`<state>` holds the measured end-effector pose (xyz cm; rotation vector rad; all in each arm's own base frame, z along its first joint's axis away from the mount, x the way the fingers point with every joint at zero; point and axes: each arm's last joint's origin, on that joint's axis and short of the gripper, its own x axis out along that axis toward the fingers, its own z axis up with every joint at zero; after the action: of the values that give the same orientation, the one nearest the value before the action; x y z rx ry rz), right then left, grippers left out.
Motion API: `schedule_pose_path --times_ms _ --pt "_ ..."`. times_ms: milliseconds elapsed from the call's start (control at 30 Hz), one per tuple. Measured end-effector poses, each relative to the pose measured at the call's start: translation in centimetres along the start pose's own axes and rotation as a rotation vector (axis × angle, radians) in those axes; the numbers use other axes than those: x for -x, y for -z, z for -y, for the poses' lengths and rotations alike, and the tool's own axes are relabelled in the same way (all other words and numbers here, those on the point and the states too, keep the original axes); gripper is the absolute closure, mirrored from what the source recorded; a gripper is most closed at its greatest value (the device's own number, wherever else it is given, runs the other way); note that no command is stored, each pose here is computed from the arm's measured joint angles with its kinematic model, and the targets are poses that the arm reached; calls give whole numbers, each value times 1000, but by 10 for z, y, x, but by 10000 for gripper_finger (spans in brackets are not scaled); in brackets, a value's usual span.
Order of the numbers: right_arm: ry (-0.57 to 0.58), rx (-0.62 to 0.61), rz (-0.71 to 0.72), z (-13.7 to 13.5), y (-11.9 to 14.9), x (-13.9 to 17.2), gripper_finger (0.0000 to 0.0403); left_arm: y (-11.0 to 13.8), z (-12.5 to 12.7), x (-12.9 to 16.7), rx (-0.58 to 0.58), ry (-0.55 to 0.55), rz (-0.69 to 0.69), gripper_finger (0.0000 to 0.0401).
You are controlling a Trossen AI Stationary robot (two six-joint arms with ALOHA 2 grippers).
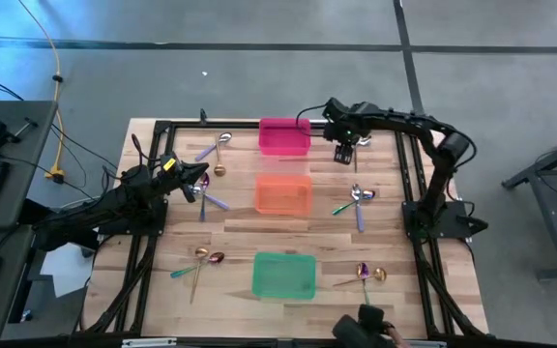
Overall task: Sort silverware by color (type)
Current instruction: Put the purple spoon into the orange bin
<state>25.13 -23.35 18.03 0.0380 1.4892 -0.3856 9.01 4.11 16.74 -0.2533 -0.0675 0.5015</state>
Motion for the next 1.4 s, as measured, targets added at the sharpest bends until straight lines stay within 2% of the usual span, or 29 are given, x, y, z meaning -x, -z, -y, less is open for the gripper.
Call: schedule_pose_path --times_ms 533,667,833,933,1133,1300,1400 --pt "-39 17 -84 15 6 -41 220 0 0 0 0 0 0 400" --pt "-55 12 -90 16 6 -44 263 0 0 0 0 0 0 400" --pt "-71 2 -93 15 6 -44 350 0 0 0 0 0 0 400" --pt "-67 -25 -100 17 5 -42 388 0 0 0 0 0 0 400" --pt "-54 -111 -148 22 -2 -27 375 0 0 0 0 0 0 400" --pt "-140 -181 -160 12 -16 -2 398 0 0 0 0 0 0 400" --pt "-175 -227 -160 -2 -29 17 398 0 0 0 0 0 0 400"
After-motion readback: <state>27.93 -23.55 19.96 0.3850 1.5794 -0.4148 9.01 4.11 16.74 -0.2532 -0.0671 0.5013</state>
